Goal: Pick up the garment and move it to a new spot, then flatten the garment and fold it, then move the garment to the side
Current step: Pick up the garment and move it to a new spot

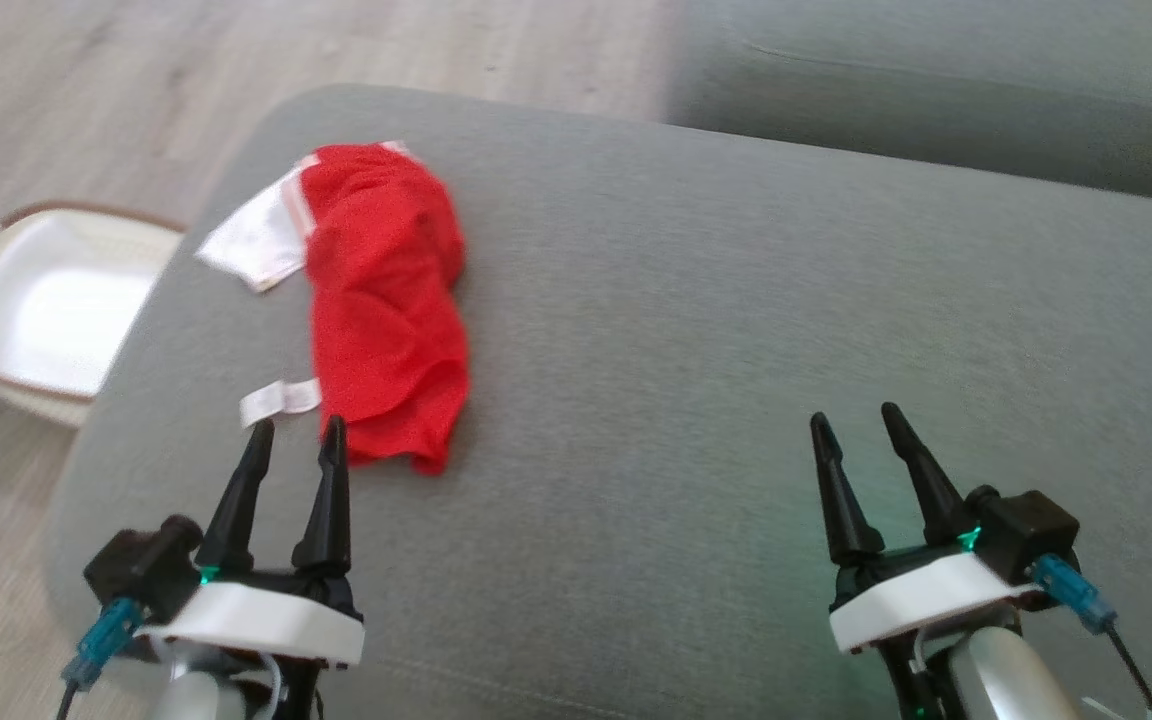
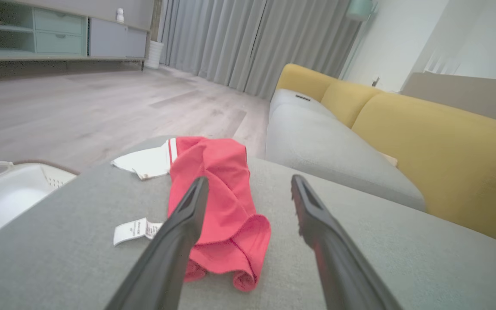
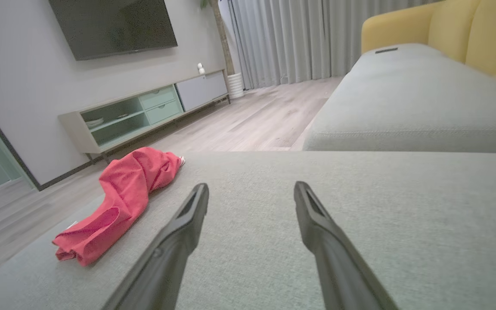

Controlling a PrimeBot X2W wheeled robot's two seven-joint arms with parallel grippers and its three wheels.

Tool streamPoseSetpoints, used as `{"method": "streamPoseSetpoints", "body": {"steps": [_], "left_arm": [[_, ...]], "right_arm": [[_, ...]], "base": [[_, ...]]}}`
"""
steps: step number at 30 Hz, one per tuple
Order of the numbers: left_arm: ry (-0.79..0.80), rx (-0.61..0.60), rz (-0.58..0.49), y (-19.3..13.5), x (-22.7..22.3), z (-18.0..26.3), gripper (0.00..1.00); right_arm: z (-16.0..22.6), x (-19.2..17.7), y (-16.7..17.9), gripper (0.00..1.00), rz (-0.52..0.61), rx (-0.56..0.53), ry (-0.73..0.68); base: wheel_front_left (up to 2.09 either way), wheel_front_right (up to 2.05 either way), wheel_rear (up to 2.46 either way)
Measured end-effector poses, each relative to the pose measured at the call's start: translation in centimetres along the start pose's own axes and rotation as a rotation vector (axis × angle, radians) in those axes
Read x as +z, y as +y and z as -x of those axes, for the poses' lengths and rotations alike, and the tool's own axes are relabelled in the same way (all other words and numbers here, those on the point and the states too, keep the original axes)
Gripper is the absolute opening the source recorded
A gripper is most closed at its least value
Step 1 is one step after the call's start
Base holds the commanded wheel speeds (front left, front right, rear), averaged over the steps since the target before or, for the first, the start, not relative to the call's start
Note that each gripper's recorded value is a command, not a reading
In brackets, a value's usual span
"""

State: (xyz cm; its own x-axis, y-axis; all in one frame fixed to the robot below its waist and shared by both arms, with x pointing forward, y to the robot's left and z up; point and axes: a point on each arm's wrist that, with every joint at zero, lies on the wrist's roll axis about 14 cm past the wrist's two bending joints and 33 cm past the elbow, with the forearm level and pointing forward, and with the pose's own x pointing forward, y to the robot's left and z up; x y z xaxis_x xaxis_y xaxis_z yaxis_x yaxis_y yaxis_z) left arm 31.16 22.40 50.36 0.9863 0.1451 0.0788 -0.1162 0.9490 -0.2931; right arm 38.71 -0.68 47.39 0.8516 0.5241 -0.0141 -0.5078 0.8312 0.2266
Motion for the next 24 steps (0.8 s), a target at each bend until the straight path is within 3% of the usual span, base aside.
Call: {"method": "streamPoseSetpoints", "body": {"steps": [7, 13, 19, 24], "left_arm": [[-0.049, 0.12, -0.027, 3.7, 1.7, 2.1, 1.0], [-0.064, 0.174, -0.036, 5.4, 2.3, 2.9, 1.0], [-0.053, 0.201, -0.075, 6.5, 2.4, 1.2, 1.0], [0.041, 0.105, -0.139, 5.8, 0.5, -3.4, 1.0]], "right_arm": [[-1.4, -1.0, 3.7, 1.0, -0.01, 0.115, 0.035], [-1.7, -1.4, 4.7, 1.0, -0.01, 0.149, 0.046], [-2.4, -2.3, 3.4, 1.0, -0.016, 0.123, 0.063], [-4.4, -0.7, 1.0, 1.0, -0.001, 0.076, 0.002]], "base": [[0.0, 0.0, 0.0], [0.0, 0.0, 0.0], [0.0, 0.0, 0.0], [0.0, 0.0, 0.0]]}}
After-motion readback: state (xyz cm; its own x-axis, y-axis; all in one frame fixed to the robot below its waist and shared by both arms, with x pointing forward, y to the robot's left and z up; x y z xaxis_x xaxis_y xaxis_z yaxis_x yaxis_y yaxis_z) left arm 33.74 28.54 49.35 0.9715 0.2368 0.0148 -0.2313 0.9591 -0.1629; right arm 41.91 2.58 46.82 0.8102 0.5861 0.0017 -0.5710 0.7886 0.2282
